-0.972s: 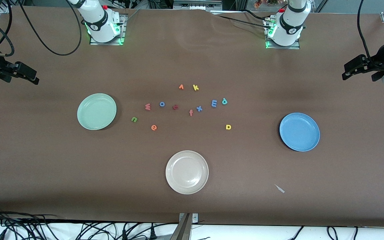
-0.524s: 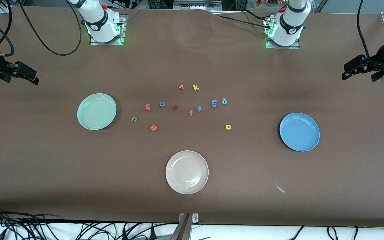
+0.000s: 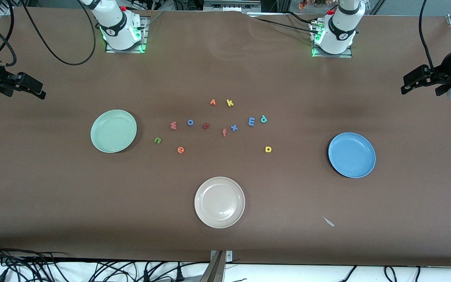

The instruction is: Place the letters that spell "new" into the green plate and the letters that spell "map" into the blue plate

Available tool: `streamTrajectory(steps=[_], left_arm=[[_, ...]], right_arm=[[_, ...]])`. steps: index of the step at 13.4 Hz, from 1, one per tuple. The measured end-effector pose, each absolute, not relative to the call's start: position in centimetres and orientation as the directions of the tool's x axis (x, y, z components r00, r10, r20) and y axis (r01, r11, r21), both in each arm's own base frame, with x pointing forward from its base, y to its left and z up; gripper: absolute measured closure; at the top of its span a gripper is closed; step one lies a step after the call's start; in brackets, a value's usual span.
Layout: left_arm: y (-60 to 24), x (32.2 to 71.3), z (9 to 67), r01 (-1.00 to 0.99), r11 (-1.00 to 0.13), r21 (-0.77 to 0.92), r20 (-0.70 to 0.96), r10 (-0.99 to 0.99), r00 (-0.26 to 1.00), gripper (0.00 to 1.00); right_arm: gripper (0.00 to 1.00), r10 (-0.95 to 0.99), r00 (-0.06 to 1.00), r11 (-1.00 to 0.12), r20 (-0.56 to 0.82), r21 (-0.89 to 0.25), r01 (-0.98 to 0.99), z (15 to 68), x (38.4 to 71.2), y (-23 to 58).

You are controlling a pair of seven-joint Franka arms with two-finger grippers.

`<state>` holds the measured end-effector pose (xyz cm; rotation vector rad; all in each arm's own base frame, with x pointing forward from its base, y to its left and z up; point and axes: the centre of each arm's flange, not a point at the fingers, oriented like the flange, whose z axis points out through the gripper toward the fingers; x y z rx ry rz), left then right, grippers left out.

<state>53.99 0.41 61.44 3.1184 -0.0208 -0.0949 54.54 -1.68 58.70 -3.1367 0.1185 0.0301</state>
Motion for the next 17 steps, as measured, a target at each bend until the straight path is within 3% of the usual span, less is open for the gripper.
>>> streamTrajectory(steps=[17], left_arm=[[0.45,54.29,61.02,-0.013,-1.000,0.023,-0.063,-0.014,0.998,0.00]], right_arm=[[0.00,-0.076,0.997,-0.997,-0.021,-0.002,-0.076,58.69,54.52,-1.70]])
